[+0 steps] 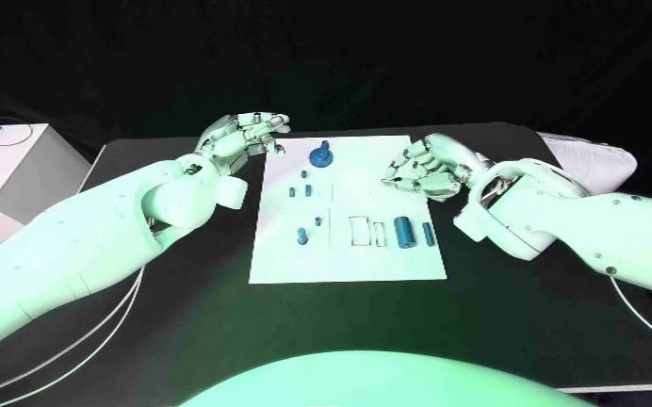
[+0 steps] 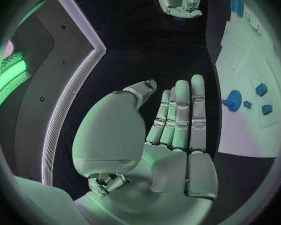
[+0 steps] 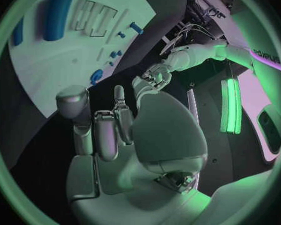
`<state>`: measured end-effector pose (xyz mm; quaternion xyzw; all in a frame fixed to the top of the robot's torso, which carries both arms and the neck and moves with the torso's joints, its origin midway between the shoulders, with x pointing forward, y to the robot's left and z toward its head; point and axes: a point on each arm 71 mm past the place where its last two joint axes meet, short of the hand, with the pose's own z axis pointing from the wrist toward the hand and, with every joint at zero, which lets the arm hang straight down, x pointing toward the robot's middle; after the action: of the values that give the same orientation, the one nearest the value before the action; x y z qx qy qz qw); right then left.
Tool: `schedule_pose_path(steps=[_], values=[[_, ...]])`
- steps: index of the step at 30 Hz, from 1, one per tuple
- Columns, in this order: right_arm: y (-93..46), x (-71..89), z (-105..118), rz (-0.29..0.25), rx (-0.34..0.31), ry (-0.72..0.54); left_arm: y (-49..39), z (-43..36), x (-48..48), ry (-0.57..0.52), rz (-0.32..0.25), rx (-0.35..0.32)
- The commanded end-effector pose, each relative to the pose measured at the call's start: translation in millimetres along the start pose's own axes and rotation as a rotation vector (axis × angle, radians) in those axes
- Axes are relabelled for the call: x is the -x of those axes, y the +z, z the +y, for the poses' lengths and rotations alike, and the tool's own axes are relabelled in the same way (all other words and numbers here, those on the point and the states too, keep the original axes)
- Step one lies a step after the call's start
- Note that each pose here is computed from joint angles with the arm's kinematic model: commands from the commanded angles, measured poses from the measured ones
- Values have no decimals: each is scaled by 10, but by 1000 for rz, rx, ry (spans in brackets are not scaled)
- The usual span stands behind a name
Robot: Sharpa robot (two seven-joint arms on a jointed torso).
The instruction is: Assemble the parts on the task board
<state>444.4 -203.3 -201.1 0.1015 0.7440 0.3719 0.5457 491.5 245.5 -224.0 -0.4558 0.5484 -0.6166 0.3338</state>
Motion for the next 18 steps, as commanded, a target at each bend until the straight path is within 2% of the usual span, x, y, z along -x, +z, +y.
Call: schedule_pose_path(steps=[1, 9, 15, 18], values=[[-64, -33, -217, 147, -224, 59, 3, 21, -37, -19, 30, 2], [-198, 16, -427, 209, -432, -104, -1, 65, -52, -23, 35, 10], [-214, -57, -443, 266, -490, -144, 0, 75, -61, -22, 37, 12], [-188, -109, -439, 276, -514, -172, -3, 74, -62, -22, 38, 11]])
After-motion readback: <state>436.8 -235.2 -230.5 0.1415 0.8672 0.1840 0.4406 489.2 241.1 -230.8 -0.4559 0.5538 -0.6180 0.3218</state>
